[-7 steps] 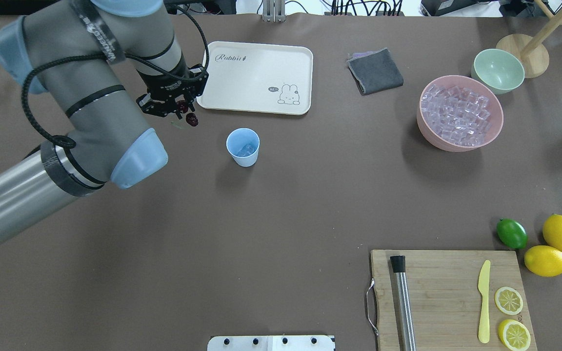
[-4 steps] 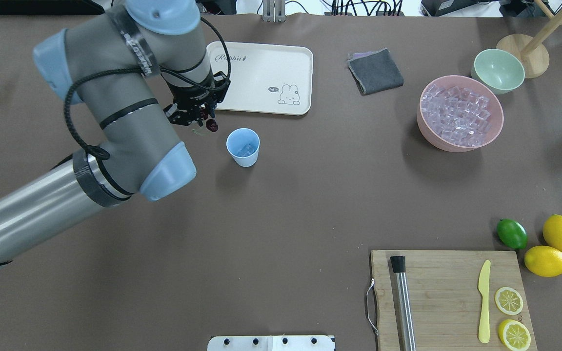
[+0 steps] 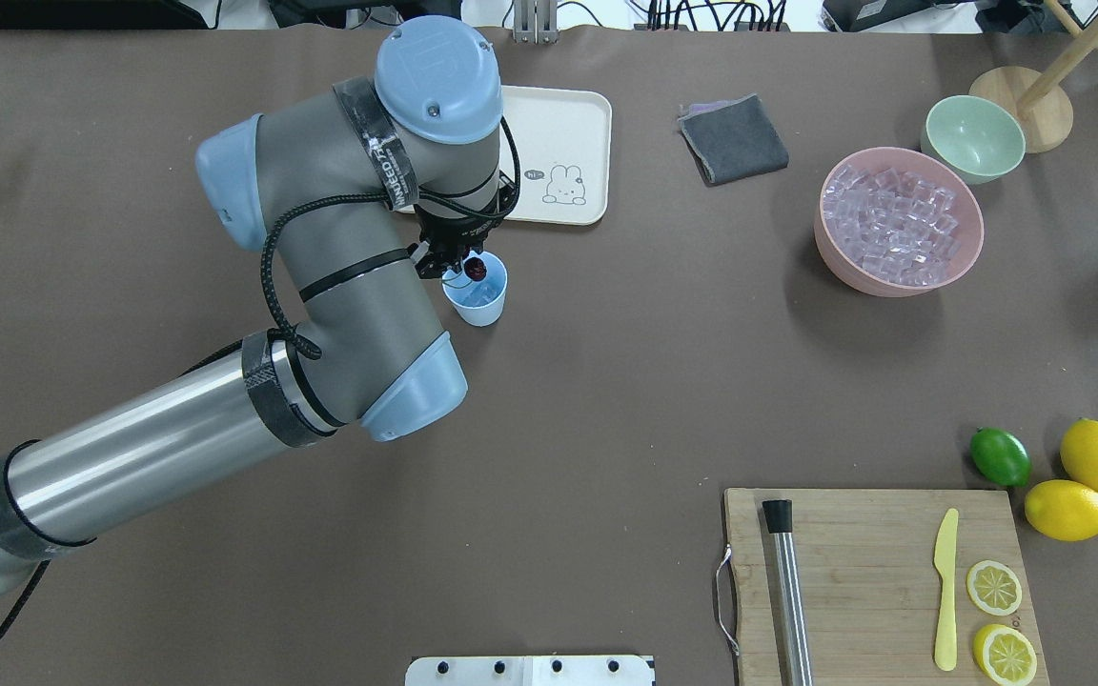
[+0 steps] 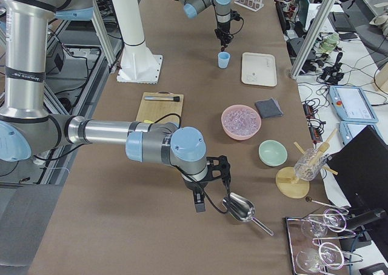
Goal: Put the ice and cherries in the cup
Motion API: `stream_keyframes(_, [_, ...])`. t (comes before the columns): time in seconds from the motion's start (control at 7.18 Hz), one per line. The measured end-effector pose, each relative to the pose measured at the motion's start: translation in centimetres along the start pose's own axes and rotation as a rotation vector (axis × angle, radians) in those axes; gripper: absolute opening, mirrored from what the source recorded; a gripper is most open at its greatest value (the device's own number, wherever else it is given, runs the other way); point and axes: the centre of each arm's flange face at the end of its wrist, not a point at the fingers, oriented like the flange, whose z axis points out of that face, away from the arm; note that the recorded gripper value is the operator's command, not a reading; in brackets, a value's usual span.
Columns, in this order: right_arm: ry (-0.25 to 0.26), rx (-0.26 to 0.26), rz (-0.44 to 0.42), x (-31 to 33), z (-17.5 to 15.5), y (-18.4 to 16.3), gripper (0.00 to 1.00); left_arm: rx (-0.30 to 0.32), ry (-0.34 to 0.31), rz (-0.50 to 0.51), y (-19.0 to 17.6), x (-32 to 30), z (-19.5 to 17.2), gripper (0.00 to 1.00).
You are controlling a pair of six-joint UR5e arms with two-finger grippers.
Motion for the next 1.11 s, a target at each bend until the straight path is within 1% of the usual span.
stream_keyframes(0.28, [0.001, 0.001, 0.001, 0.1, -0.1, 0.0, 1.0, 0.002, -0.002, 0.037, -0.2, 0.0, 0.1, 0.98])
stream_keyframes(0.42, [0.003, 0.002, 0.001, 0.1, -0.1, -0.1, 1.0, -0.003, 0.008, 0.063, -0.6, -0.5, -0.5, 0.98])
stream_keyframes(0.56, [0.007, 0.003, -0.001, 0.1, -0.2, -0.2, 1.0, -0.025, 0.02, 0.128, -2.0, -3.2, -1.1, 0.98])
stream_keyframes(0.7, [0.01, 0.005, -0.003, 0.1, -0.3, -0.4, 1.0, -0.053, 0.019, 0.225, -4.9, -7.7, -1.4, 0.98])
stream_keyframes(0.84, [0.012, 0.005, -0.004, 0.0, -0.3, -0.5, 1.0, -0.055, 0.009, 0.321, -9.3, -12.0, -1.6, 0.98])
stream_keyframes(0.97, [0.011, 0.003, -0.003, 0.1, -0.3, -0.3, 1.0, -0.044, -0.009, 0.396, -15.2, -16.4, -2.0, 0.98])
stream_keyframes(1.11, [0.011, 0.004, 0.0, 0.1, -0.3, -0.1, 1.0, -0.05, -0.026, 0.461, -21.8, -21.3, -3.1, 0.98])
